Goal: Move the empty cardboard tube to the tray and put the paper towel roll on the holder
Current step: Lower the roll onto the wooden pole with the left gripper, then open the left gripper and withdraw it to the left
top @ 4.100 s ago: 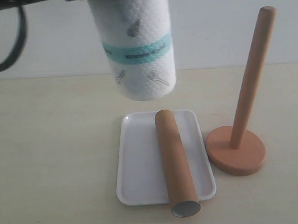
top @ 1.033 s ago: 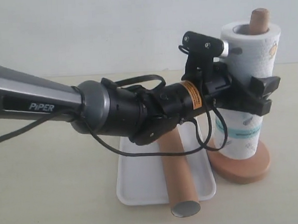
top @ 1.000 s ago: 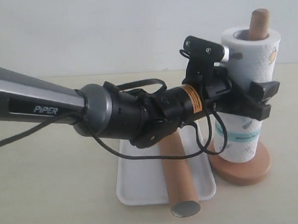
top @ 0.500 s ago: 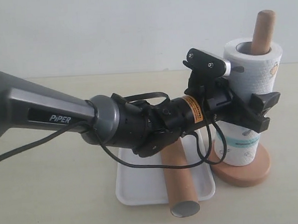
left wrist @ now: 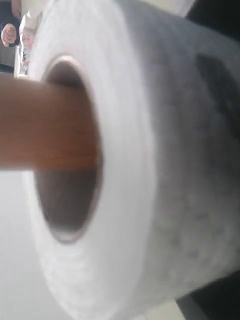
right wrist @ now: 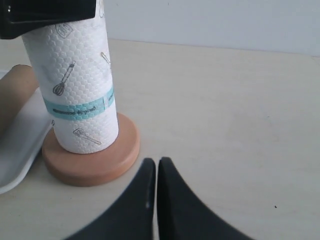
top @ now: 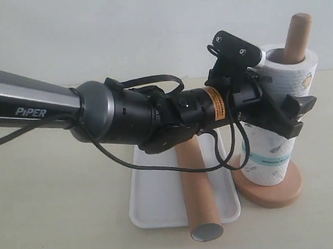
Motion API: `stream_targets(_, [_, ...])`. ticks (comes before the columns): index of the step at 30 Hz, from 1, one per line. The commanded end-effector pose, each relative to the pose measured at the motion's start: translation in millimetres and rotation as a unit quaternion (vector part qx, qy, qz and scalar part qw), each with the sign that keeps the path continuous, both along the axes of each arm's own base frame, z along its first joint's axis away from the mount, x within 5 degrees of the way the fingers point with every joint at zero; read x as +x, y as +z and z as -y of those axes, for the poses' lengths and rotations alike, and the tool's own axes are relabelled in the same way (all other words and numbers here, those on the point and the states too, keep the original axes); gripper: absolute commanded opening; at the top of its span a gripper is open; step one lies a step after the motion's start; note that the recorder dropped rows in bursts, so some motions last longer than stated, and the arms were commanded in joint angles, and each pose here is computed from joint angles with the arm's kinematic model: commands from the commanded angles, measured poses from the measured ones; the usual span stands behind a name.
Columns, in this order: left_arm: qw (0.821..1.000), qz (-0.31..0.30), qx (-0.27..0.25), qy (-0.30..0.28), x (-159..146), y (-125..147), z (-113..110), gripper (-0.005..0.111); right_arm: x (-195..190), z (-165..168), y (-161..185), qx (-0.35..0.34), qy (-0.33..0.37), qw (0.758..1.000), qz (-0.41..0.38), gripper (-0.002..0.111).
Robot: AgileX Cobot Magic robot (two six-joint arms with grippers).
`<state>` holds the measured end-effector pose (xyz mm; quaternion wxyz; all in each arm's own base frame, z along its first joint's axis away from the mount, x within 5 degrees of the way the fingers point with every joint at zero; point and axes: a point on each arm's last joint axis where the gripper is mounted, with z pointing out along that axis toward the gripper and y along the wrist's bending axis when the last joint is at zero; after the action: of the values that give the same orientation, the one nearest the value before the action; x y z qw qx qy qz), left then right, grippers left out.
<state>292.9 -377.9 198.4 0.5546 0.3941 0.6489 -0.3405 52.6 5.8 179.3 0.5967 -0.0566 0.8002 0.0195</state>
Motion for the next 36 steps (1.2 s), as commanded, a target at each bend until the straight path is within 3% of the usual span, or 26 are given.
stream_targets(1, [1.000, 0.008, -0.008, -0.008, -4, 18, -2, 0.083, 0, 0, 1, 0.000, -0.002, 1.000, 0.008, 0.001])
stream_targets(9, [0.999, 0.003, 0.003, -0.037, -10, 24, -2, 0.083, 0, 0, 1, 0.000, -0.002, 1.000, 0.008, 0.001])
stream_targets(18, [0.998, -0.002, 0.070, 0.005, -9, 34, -14, 0.083, 0, 0, 1, 0.000, -0.002, 1.000, 0.008, 0.001])
stream_targets(28, [0.997, -0.007, 0.077, -0.001, -27, 38, -36, 0.083, 0, 0, 1, 0.000, -0.002, 1.000, 0.008, 0.001])
stream_targets(31, [0.996, -0.012, 0.086, 0.013, -25, 38, -47, 0.083, 0, 0, 1, 0.000, -0.002, 1.000, 0.008, 0.001])
stream_targets(36, [0.993, -0.026, 0.106, 0.048, -26, 39, -83, 0.083, 0, 0, 1, 0.000, -0.002, 1.000, 0.008, 0.001])
